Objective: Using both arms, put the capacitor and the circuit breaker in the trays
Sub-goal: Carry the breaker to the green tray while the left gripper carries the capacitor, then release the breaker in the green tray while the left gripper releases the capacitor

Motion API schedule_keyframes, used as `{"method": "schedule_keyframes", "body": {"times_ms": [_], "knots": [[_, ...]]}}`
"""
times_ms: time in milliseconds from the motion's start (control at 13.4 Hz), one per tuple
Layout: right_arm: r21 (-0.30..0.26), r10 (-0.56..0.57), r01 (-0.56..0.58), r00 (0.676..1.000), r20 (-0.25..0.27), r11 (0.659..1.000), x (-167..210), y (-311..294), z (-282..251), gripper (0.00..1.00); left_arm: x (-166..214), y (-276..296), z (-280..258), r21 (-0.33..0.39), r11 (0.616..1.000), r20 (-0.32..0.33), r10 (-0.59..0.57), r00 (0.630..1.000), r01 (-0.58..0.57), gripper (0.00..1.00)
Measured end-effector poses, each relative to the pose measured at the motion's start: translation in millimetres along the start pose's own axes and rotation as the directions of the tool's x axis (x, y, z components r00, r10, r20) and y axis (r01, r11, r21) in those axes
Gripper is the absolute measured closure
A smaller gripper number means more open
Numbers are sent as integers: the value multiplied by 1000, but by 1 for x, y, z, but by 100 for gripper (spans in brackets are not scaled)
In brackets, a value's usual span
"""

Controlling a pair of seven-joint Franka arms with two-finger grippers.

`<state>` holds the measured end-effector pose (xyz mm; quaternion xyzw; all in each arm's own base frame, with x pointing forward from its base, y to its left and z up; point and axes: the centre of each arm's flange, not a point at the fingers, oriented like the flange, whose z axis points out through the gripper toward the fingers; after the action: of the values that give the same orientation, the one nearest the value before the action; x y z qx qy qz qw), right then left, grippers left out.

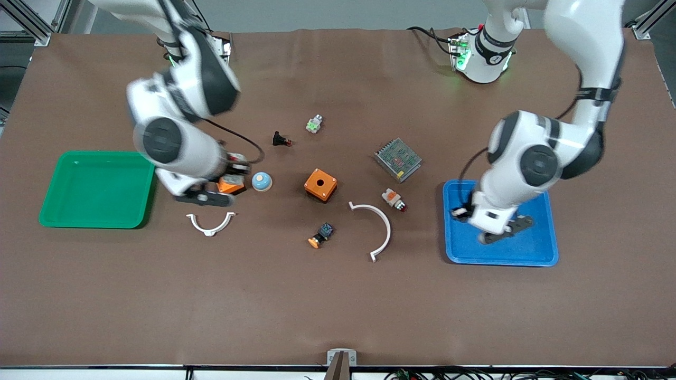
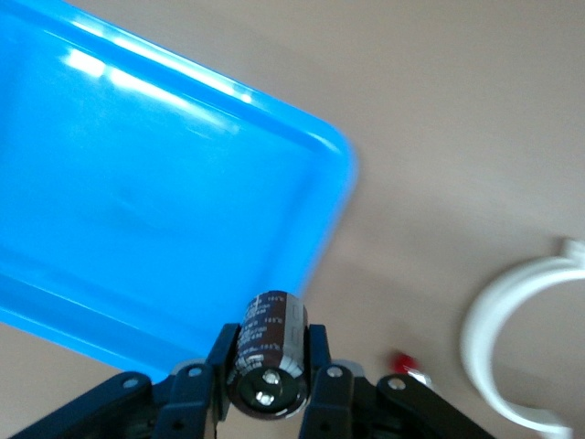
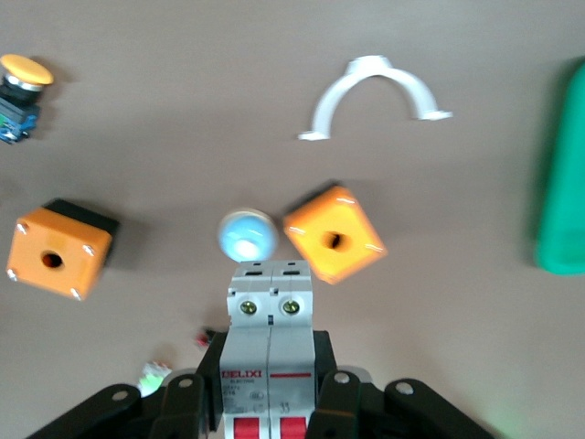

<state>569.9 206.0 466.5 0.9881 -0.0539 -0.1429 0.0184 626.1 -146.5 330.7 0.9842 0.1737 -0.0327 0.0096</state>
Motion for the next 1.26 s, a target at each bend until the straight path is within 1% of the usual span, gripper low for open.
{"method": "schedule_keyframes", "body": {"times_ms": [74,223,298,446,595,744,893,967,1116,1190,1264], "knots": [[4,-7,7,1000,6,1000,0,47,-23,60,16,-34,12,8,1000,22,18,1000,-18,66],[1,-20,20,1000,22,1000,13,140,-36,60,37,-94,37,10,998,61,56,997,-57,66],[0,-25,25,999,33,1000,23,185,-30,60,44,-120,51,6,998,76,69,995,-70,66],[7,-34,33,999,40,999,39,259,-7,60,46,-146,76,0,996,101,83,991,-84,66],[-3,-27,27,999,19,1000,50,304,20,60,39,-145,99,-2,996,123,92,988,-93,66],[-14,-34,34,999,-5,999,58,326,45,60,35,-142,116,-4,995,137,99,985,-100,66],[-12,-61,61,998,-26,998,68,348,74,60,36,-143,131,6,993,136,112,984,-114,64],[-11,-66,66,997,-26,998,73,360,90,60,37,-144,135,8,993,133,114,985,-116,61],[-9,-68,68,998,-16,998,83,382,124,60,41,-144,135,6,993,123,113,986,-115,43],[-6,-69,69,997,-19,998,87,390,140,60,44,-142,129,4,993,110,115,987,-116,32],[-5,-73,73,997,-28,997,89,396,157,60,49,-139,118,2,993,93,117,989,-118,23]]}}
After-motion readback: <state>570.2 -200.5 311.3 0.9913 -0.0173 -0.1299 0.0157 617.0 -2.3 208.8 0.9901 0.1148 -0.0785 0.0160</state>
